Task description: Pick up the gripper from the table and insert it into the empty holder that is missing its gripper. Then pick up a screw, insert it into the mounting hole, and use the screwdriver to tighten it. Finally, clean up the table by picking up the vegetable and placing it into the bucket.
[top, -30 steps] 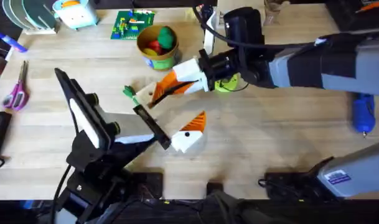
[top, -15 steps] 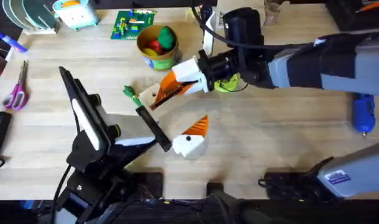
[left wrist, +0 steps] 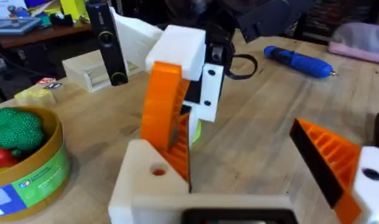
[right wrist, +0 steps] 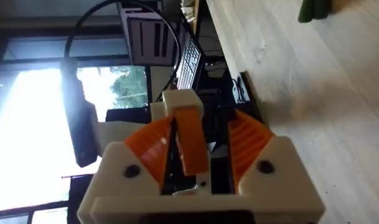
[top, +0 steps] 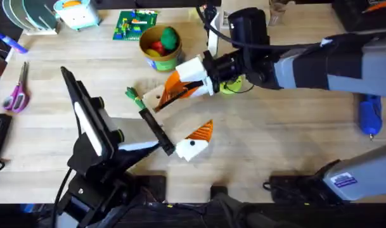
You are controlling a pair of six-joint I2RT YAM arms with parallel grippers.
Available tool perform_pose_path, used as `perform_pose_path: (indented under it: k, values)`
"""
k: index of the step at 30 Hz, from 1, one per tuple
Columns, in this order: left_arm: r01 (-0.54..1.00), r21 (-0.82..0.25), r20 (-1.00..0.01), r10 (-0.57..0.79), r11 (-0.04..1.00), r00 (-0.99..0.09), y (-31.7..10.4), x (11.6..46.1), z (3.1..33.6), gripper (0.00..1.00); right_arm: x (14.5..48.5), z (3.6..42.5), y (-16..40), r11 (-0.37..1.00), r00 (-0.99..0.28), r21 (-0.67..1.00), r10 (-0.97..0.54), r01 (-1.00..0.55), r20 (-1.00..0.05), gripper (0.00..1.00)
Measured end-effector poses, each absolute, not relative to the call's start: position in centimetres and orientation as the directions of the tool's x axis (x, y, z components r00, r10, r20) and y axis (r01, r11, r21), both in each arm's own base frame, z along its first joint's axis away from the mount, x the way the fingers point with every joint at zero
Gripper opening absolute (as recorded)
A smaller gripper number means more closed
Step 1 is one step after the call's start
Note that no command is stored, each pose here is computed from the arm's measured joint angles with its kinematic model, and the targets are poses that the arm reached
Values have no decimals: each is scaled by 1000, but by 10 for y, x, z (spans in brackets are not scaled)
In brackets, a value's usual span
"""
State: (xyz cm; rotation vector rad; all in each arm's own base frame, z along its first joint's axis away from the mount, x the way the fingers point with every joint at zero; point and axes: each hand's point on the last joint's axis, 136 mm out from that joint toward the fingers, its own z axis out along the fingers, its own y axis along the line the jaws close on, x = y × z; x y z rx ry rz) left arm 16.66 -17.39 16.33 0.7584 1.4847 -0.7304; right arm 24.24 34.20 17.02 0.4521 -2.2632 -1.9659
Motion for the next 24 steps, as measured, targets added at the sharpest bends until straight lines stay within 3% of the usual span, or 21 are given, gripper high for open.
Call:
perform_pose_path:
  k: [13, 24]
  values:
    - [819, 0, -999, 37, 573, -26, -175, 165, 163, 993, 243, 169, 340, 115, -950, 983, -295, -143, -104, 493]
    - [828, 10, -999, 42, 561, -17, -176, 163, 164, 993, 243, 169, 338, 110, -949, 985, -303, -132, -93, 595]
